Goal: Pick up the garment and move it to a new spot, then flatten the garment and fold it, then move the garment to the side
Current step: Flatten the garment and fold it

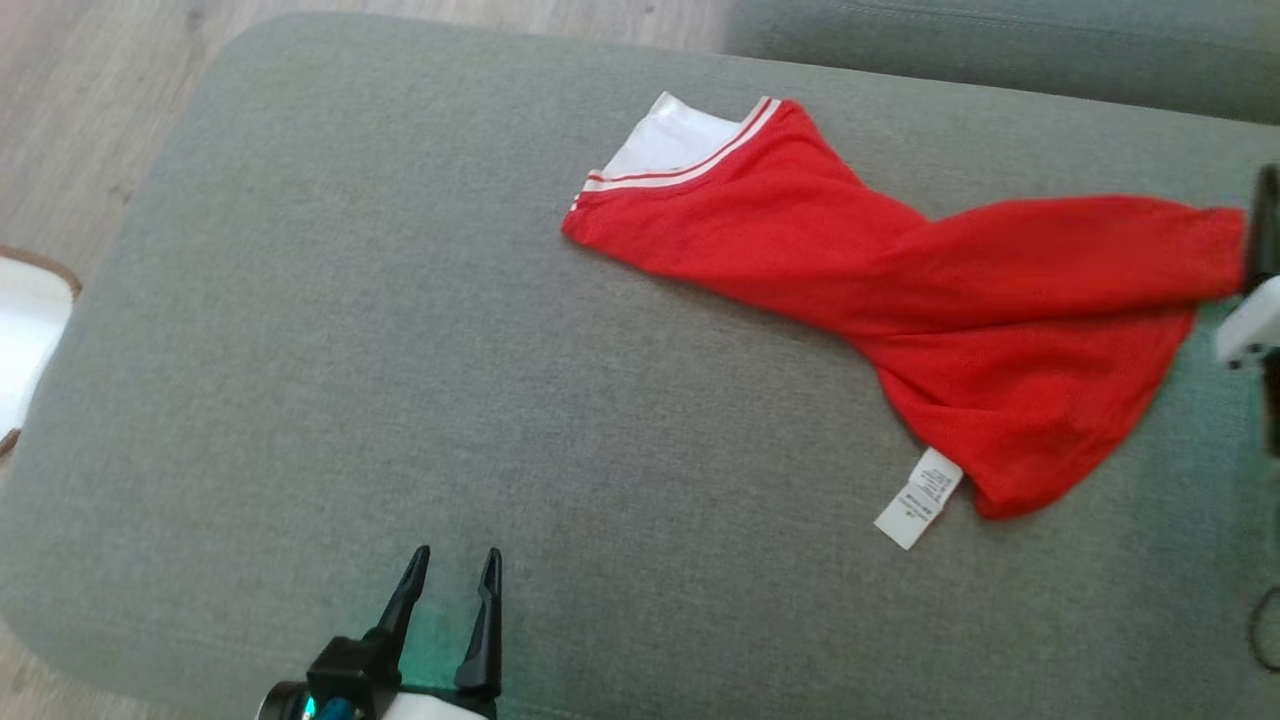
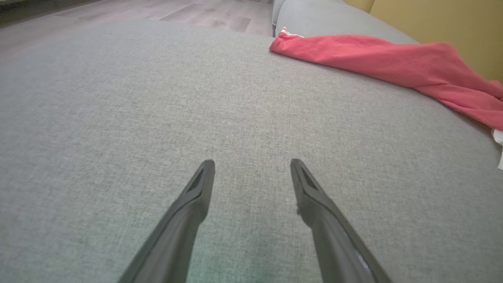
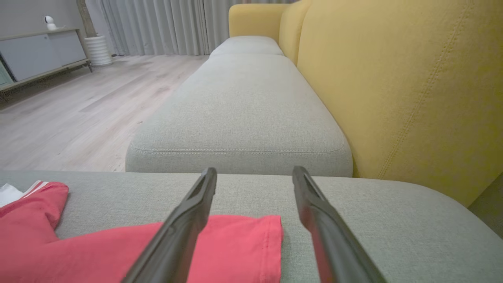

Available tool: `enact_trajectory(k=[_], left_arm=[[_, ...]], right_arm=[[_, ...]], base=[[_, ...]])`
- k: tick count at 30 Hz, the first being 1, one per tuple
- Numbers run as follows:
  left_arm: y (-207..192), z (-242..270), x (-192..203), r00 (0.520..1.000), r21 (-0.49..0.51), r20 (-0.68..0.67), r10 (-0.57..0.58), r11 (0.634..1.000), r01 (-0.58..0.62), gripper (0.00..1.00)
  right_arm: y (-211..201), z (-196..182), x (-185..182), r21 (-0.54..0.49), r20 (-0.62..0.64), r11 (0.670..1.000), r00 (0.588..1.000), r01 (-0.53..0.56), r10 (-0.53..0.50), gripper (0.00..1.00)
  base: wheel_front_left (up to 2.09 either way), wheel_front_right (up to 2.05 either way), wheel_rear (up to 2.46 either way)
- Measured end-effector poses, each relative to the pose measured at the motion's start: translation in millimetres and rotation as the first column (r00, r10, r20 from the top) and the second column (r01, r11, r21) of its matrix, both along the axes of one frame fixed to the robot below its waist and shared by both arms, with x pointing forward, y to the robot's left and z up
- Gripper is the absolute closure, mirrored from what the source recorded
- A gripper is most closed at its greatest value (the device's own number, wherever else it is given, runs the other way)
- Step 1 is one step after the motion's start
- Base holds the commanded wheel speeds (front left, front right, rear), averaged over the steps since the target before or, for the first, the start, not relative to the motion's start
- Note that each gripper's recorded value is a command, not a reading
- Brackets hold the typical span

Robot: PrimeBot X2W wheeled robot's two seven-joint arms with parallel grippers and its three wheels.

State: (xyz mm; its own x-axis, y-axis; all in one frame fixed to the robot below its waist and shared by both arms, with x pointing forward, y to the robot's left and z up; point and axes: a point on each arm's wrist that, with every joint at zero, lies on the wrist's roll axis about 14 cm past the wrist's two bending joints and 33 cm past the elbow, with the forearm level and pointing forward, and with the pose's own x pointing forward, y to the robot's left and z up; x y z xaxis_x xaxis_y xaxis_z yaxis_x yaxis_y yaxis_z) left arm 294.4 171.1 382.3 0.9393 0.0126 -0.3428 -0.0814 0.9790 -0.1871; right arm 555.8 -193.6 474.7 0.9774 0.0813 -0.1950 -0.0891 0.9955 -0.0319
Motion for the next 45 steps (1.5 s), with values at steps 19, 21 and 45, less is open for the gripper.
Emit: enact_trajectory(k=[19,21,45], left_arm=[[-23.8,15.1,14.0,0.994,-0.008,0.066,-0.09,0.996,0.091,0.0],[-24.6,15.1,14.4,0.993,-0.009,0.066,-0.093,0.996,0.094,0.0],[-17.5,6.0,4.0,0.998,-0.011,0.031,-0.063,0.998,0.064,0.0]], right_arm=[[103.6,-93.6,-172.1,0.027,-0.174,0.922,0.907,-0.385,0.384,0.0],[103.7,-86.2,-170.1,0.01,-0.148,0.917,0.906,-0.4,0.397,0.0],[100.8,-106.3,-165.6,-0.158,-0.219,0.905,0.908,-0.394,0.357,1.0]], base=[[0.0,0.0,0.0],[0.0,0.0,0.0],[0.0,0.0,0.0]])
